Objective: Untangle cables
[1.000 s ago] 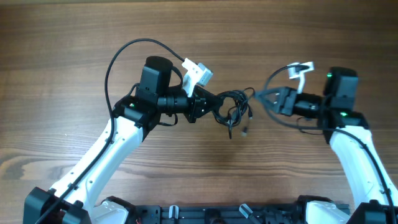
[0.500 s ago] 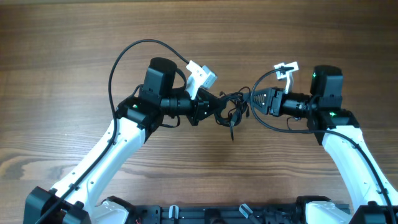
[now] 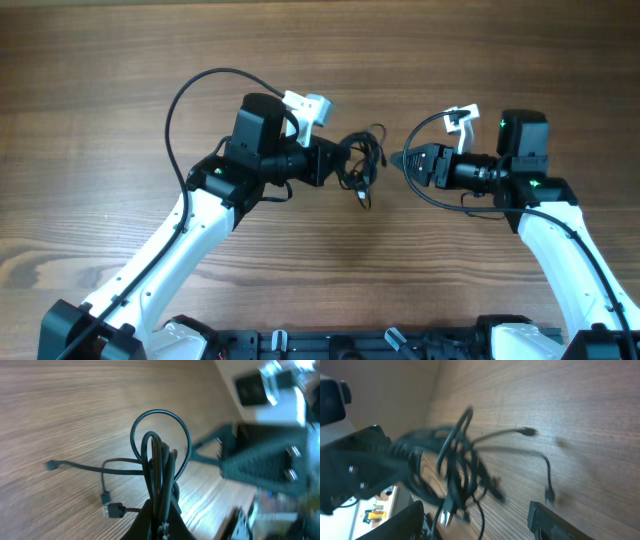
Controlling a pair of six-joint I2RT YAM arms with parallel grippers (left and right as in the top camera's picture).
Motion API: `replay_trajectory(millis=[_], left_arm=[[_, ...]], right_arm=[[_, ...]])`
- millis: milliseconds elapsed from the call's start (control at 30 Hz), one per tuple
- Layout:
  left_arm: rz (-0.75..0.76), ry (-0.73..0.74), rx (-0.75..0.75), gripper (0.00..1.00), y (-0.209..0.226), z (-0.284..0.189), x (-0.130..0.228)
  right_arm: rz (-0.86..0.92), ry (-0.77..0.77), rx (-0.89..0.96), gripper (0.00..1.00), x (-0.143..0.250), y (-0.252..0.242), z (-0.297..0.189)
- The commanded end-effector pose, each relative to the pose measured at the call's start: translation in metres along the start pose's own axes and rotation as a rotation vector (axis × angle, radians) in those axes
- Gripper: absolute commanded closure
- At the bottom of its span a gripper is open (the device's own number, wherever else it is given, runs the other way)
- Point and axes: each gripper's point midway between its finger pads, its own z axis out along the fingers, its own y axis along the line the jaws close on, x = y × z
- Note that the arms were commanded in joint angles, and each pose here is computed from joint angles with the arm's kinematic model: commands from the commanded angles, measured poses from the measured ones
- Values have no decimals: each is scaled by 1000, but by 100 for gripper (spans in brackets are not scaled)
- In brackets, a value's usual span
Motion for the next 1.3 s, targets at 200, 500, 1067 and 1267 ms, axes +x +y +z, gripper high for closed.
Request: replay_trajectory(millis=[200, 500, 1067, 1267], left_arm=[[-316, -101, -124, 96, 19, -6, -15], [-365, -103, -121, 96, 18, -6, -15], [-322, -62, -261, 96, 18, 7, 13], [-523, -158, -471, 96, 66, -14, 12]], right_arm=[[-111, 65, -65, 30, 20, 16, 7], [-238, 160, 63, 50, 49, 20, 42], [-331, -37, -175, 96, -10, 73, 30], [-70, -55, -38, 96, -16, 18, 0]])
